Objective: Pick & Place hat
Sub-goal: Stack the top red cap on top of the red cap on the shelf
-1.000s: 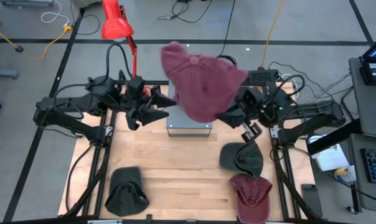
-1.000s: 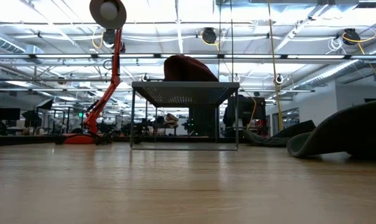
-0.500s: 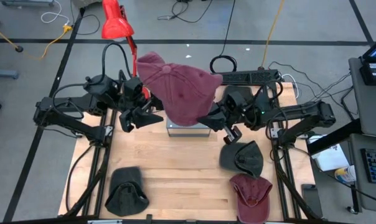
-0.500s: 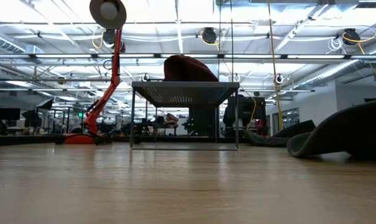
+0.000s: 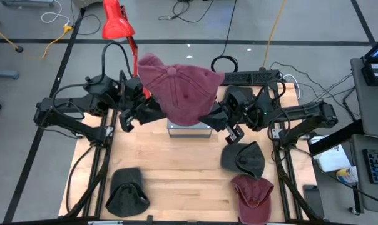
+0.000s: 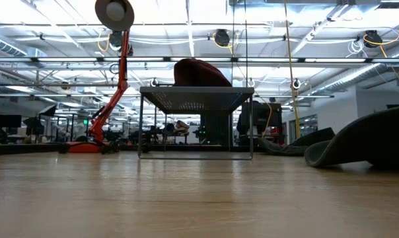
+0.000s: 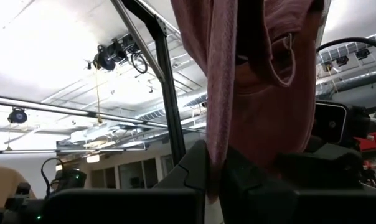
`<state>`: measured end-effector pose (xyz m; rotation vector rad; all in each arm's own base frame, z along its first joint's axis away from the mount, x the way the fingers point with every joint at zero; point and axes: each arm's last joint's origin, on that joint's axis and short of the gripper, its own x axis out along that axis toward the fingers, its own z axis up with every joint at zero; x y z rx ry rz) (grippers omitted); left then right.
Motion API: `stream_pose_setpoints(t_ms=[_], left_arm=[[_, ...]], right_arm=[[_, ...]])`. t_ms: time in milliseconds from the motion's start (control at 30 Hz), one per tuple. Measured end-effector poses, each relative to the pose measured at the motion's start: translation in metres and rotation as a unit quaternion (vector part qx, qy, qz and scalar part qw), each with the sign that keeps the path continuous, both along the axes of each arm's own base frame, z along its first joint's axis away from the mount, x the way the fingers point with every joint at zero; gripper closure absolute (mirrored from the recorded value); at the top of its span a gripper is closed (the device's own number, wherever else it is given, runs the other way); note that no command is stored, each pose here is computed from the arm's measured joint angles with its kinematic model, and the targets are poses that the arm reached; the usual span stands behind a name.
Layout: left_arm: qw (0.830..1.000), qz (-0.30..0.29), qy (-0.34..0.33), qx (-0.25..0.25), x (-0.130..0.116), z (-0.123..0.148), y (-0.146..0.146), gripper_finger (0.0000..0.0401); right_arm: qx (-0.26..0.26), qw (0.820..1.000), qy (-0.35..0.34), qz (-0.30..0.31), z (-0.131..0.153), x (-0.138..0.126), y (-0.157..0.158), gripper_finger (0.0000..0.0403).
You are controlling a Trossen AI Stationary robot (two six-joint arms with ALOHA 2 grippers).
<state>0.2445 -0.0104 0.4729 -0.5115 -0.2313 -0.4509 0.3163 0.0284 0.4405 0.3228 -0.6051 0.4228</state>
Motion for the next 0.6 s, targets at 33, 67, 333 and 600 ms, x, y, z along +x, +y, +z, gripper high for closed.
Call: stream_pose_setpoints(t_ms=[33,67,333,600], left_arm=[[1.000,0.000,0.000,-0.001,0.0000,0.0000,0.0000,0.0289],[1.000,0.000,0.000,-0.001,0.0000,0.0000,-0.0001,0.0301],[1.000,-0.016,-0.007,0.009,-0.0013,0.0011,-0.0013,0.0381],[0.999,-0.021,-0.021,0.018,-0.0040,0.0037,-0.0016,0.0385]], right_arm=[[0.001,1.000,0.000,0.000,0.0000,0.0000,-0.0001,0.0391],[0.000,1.000,0.000,0.000,0.0000,0.0000,-0.0001,0.0391],[0.000,1.000,0.006,0.001,-0.0007,0.0005,-0.0002,0.0388],[0.023,0.999,0.044,0.014,-0.0041,0.0024,-0.0008,0.0321]])
